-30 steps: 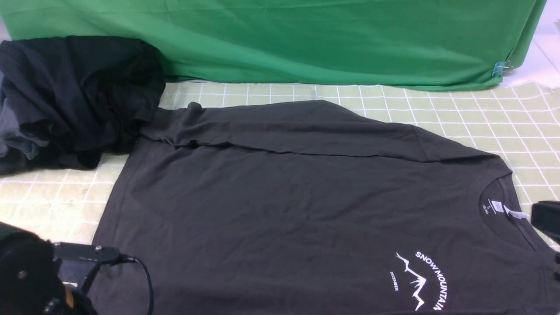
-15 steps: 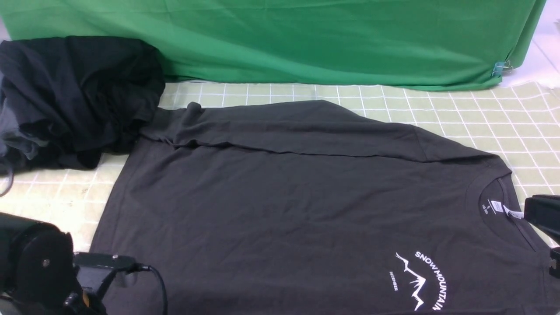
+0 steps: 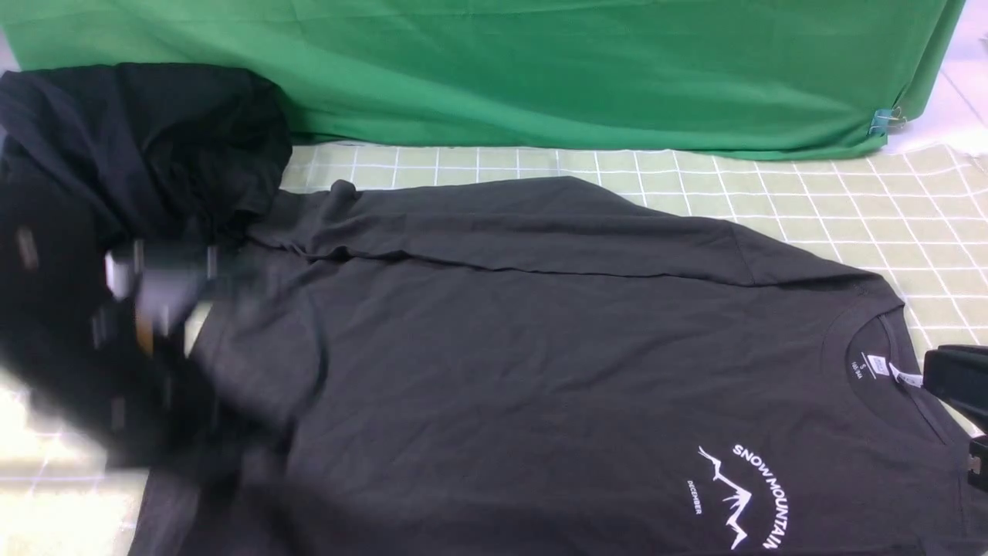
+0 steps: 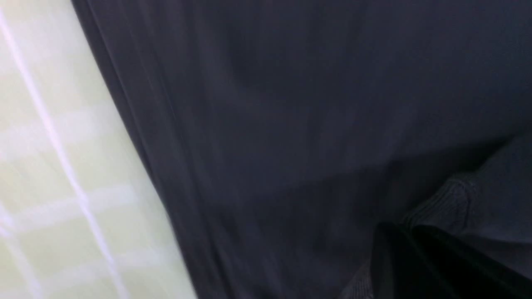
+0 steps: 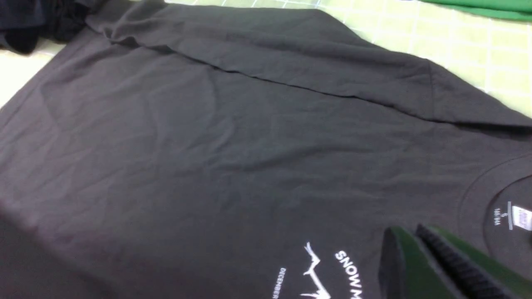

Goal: Fold a long-sleeved shirt over a green coffee tablecloth.
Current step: 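Fold the left side of the black T-shirt inward over its body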

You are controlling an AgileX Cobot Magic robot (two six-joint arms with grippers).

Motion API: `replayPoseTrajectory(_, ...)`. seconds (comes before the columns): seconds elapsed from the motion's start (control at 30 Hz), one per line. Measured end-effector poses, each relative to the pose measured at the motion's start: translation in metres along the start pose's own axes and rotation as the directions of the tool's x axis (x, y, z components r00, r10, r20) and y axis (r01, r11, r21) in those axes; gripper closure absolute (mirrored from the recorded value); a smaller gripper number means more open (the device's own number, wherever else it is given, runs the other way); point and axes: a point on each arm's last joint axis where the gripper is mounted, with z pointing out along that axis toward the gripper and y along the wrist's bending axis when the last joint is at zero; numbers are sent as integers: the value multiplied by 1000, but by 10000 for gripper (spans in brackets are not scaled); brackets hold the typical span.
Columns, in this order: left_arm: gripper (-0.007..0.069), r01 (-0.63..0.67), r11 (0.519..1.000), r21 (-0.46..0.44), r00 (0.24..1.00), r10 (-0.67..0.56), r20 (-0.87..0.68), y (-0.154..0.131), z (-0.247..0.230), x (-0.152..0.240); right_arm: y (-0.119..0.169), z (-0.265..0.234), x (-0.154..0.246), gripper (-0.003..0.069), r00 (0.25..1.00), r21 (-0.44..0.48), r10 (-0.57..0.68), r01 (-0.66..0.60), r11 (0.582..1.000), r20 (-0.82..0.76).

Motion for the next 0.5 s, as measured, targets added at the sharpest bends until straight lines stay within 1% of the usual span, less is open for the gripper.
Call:
replayPoseTrajectory(0.03,613,-4,1000,-9,1000,4,8,1,-2,-3,0,0,0,633,1000,0,0,0,1000,-7)
replayPoseTrajectory(0.07,613,-8,999,-46,997,11,79,5,-19,-25,1,1,-2,630,999,-1,-5,5,1000,-45)
replayPoseTrajectory(0.1,613,-3,998,-62,996,8,91,9,-23,-35,2,3,-4,628,996,-1,-16,16,1000,-85)
replayPoseTrajectory(0.13,613,20,995,-96,993,-9,115,16,-27,-51,3,4,-7,627,988,-3,-39,39,999,-153)
replayPoseTrajectory(0.17,613,35,994,-105,993,-23,117,22,-31,-60,4,5,-9,626,981,-4,-46,46,999,-189)
replayPoseTrajectory(0.23,613,79,989,-124,990,-63,124,38,-26,-84,7,10,-17,623,945,-17,-90,89,996,-313)
replayPoseTrajectory(0.27,613,107,985,-133,988,-91,122,49,-19,-97,8,11,-22,622,926,-29,-115,112,993,-359)
replayPoseTrajectory(0.3,613,115,984,-136,988,-98,120,51,-17,-99,8,13,-22,622,920,-31,-118,115,993,-373)
replayPoseTrajectory(0.33,613,130,982,-139,987,-116,108,61,-7,-110,9,16,-26,620,897,-47,-148,142,989,-416)
replayPoseTrajectory(0.4,613,139,981,-138,989,-130,72,74,15,-125,11,24,-31,615,873,-75,-181,165,983,-452)
replayPoseTrajectory(0.43,613,138,981,-139,989,-130,69,76,18,-127,11,25,-31,613,871,-78,-184,167,983,-455)
replayPoseTrajectory(0.47,613,134,980,-145,991,-129,46,80,37,-135,12,32,-31,599,853,-109,-204,172,979,-480)
replayPoseTrajectory(0.5,613,133,979,-152,991,-128,44,83,45,-138,14,37,-29,582,841,-134,-217,173,976,-496)
